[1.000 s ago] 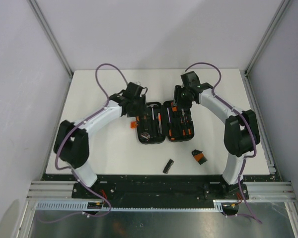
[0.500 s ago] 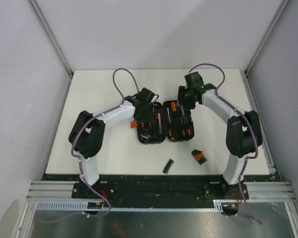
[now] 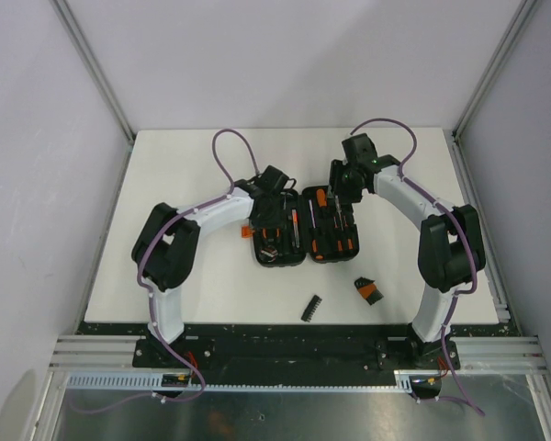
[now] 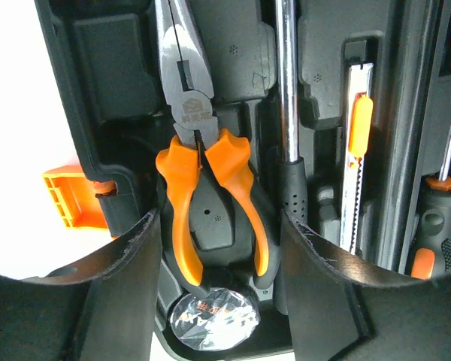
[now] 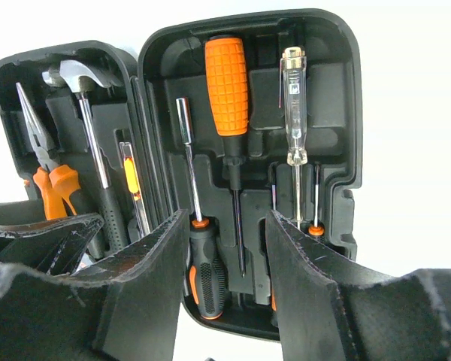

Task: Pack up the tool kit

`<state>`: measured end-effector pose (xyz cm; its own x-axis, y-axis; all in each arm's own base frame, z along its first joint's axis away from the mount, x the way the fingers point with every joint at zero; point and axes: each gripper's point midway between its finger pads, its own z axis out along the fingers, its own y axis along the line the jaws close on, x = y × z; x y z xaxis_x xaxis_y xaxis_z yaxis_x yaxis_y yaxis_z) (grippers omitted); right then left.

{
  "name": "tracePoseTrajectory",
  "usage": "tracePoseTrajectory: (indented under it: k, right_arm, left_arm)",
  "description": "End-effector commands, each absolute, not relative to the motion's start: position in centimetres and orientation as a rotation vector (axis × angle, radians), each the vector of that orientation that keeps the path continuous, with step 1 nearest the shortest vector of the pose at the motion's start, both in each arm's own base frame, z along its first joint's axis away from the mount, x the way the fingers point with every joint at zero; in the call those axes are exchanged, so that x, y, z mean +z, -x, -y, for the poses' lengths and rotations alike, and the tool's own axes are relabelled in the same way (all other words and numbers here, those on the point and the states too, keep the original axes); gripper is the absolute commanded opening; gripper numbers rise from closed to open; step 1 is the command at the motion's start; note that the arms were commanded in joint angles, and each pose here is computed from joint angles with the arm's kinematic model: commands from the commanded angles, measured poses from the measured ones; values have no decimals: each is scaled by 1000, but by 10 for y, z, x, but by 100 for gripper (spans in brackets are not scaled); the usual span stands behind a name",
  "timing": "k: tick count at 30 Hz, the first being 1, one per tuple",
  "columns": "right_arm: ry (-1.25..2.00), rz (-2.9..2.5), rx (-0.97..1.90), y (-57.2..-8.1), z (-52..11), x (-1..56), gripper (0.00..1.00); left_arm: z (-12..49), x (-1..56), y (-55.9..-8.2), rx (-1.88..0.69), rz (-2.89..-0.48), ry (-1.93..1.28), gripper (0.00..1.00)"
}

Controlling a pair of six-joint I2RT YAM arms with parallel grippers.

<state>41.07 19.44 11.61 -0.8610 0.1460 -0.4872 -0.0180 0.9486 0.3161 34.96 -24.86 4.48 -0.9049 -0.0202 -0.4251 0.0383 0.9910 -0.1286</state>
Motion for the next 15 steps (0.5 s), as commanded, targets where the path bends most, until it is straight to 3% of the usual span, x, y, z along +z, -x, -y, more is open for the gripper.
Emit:
tracePoseTrajectory:
  k: [1, 5, 15]
  right_arm:
    - [-98, -2530, 457, -412, -194, 135, 50]
    - [-98, -2532, 460, -412, -195, 134, 49]
    - [-102, -2535, 461, -413, -195, 133, 49]
  left_arm:
    - [241, 54, -357, -123, -2643, 41, 23]
    - [236, 49, -355, -82, -2655, 54, 26]
    - [227, 49, -348, -42, -2672, 62, 51]
